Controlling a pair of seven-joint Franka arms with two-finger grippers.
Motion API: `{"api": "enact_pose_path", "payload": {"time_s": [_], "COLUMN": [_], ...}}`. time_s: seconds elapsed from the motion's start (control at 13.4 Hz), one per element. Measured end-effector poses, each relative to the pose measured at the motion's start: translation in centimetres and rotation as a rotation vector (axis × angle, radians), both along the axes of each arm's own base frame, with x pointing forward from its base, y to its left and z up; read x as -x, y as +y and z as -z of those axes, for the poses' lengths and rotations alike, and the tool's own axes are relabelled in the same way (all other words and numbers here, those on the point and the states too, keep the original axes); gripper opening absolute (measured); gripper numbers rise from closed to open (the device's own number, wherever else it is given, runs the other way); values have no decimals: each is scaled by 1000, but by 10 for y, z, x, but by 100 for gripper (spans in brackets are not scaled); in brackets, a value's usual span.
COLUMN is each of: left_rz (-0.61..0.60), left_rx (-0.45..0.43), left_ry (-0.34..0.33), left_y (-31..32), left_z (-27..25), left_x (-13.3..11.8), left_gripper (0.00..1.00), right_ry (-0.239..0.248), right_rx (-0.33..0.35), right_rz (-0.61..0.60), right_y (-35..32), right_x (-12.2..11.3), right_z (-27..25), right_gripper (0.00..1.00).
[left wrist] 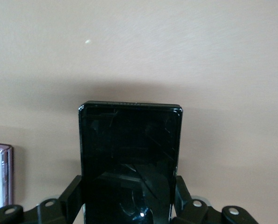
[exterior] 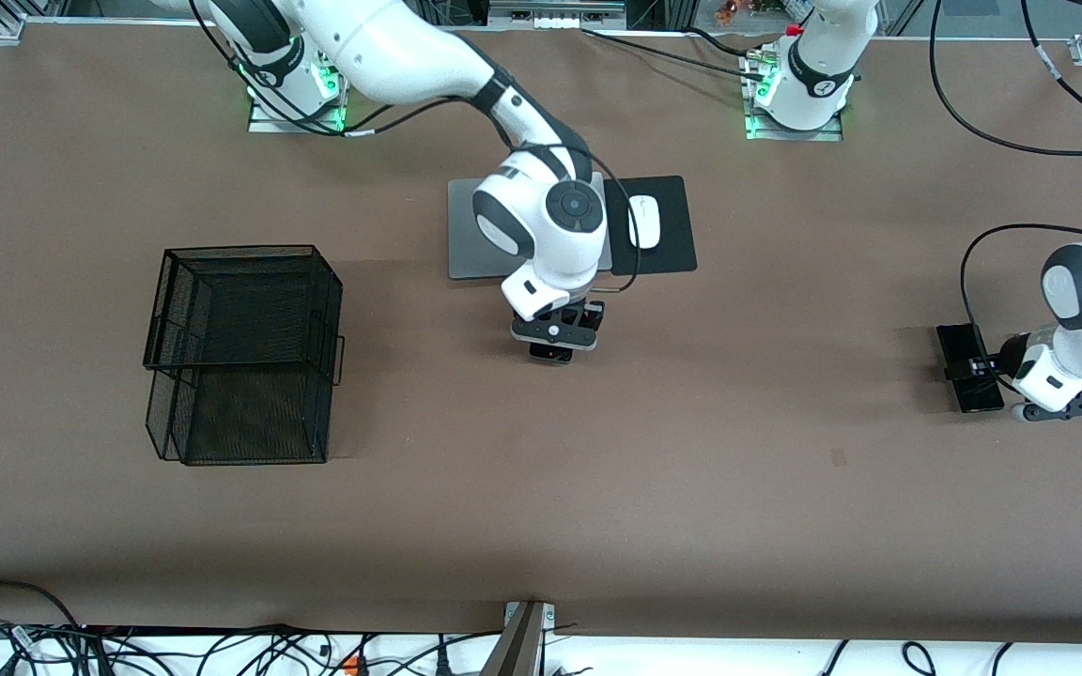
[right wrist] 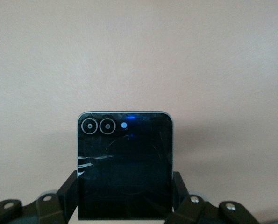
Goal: Place phones with both arms
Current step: 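Lift the flip with the right gripper while the left gripper lifts the smartphone, then lower the flip into the mesh organizer and open the right gripper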
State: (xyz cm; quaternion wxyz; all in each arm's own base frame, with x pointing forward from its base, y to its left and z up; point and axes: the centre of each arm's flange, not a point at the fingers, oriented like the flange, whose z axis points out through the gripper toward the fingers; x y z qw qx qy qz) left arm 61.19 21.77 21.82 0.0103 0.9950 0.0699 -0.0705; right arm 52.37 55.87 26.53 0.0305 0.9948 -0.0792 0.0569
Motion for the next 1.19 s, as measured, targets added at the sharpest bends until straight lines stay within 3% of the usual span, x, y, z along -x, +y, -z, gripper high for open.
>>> {"api": "enact_pose_path", "payload": {"time_s": [0.3, 0.52, 0.67, 0.89, 1.19], "left_rz": [77, 186, 243, 335, 344], "left_rx": [35, 36, 10, -17, -29], "left_ry": [87, 154, 153, 151, 77], "left_y": [-54, -141, -226, -337, -458], "left_z": [-81, -124, -144, -147, -131], "left_x": [-31, -49, -58, -50, -31], "left_gripper": [80, 80, 80, 80, 80], "right_ry": [36, 106, 146, 193, 198], "right_rx": [13, 53, 49, 53, 30], "right_rz": [-26, -98, -145, -209, -295], "right_y": [-35, -105, -170, -283, -439], "right_x": [-24, -51, -71, -83, -58], "right_z": [-95, -156, -180, -193, -176], "right_gripper": [80, 80, 80, 80, 80]}}
